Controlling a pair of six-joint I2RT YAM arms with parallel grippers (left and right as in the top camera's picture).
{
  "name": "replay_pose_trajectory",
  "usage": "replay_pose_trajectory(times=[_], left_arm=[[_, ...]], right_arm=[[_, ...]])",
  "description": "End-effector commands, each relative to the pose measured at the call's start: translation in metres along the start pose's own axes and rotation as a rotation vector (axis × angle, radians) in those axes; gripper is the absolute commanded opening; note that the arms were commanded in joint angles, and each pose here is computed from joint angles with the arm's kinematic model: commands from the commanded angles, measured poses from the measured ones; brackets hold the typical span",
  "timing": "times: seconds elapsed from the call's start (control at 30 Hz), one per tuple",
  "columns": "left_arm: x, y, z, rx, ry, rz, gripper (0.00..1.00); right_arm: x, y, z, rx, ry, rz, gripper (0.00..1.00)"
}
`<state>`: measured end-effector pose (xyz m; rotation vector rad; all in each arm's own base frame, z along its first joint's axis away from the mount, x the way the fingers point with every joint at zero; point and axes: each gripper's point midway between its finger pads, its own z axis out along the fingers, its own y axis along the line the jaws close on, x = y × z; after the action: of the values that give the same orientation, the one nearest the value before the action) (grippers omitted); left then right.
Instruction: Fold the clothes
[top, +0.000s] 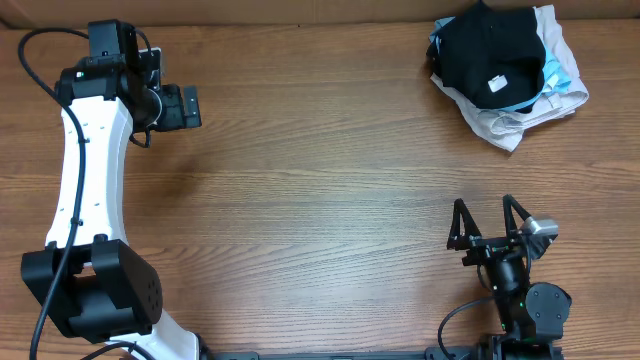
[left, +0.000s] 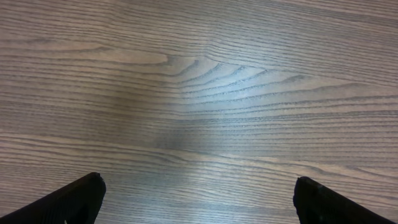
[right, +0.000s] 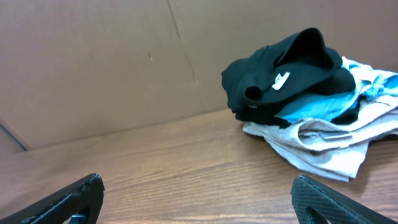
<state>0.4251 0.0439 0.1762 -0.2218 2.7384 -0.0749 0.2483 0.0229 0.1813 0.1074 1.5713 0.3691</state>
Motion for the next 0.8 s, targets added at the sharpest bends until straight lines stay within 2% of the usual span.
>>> replay_pose_trajectory(times=[0.0, 0.77], left_arm=[[-0.0001, 0.0007, 0.0036, 0.005, 0.007, 0.018, 1.00], [0.0000, 0.0007, 0.0036, 0.005, 0.008, 0.018, 1.00]], right_arm=[[0.0029, -0.0013, -0.0030, 0.008, -0.004, 0.002, 1.00], [0.0074, 0.0025, -0.0038, -0.007, 0.012, 0.004, 1.00]])
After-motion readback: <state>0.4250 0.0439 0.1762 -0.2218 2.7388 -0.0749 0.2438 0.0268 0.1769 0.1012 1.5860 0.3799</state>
